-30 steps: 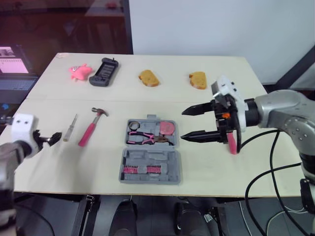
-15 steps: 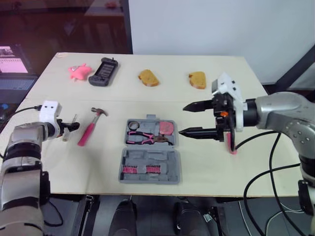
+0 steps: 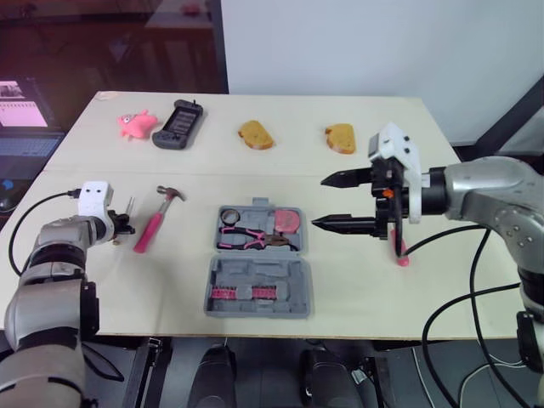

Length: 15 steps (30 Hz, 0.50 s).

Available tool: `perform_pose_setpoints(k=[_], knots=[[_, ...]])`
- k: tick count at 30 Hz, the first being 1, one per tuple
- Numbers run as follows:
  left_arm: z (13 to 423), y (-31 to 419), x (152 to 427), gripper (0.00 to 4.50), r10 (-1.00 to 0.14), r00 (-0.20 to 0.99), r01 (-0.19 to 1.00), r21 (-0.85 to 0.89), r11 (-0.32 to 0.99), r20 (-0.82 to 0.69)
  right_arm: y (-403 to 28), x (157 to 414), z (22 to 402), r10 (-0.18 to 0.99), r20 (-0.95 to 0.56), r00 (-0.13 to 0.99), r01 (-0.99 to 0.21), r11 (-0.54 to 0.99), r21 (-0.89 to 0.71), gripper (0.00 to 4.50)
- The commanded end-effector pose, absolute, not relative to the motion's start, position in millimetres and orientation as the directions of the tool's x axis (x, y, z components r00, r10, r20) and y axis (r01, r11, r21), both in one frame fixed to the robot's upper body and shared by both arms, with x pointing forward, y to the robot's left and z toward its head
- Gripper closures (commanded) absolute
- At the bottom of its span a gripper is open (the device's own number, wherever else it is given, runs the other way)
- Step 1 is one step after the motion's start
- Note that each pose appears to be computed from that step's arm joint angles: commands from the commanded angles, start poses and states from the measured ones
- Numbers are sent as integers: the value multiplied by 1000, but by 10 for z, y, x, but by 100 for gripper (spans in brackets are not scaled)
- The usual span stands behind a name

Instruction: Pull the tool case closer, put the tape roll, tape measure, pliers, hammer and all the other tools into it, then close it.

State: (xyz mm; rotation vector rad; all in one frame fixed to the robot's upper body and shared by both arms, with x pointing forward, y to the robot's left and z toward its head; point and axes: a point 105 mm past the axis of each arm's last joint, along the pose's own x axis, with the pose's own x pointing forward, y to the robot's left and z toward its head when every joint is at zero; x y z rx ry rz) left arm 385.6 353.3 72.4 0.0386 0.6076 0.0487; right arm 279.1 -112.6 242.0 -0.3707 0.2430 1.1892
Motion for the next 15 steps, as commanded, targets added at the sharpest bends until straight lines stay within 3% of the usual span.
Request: perform_pose_setpoints(k=[1, 6, 10, 15], knots=[[755, 3563, 3848, 449, 61, 818, -48, 37, 998, -573, -1168, 2795, 2532, 852, -350, 389, -920, 336, -203, 0], [947, 3640, 3855, 449, 51, 837, -28, 50, 998, -544, -1154, 2813, 2526, 852, -351, 389, -920, 335, -204, 0], [1211, 3670, 3823, 449, -22, 867, 53, 47, 997, -498, -1126, 2802, 2499, 860, -355, 366, -929, 318, -188, 0], [1363, 3481, 3495, 449, -166, 822, 227, 46, 973, -545, -1095, 2781, 2456, 868, -366, 334, -942, 293, -164, 0]])
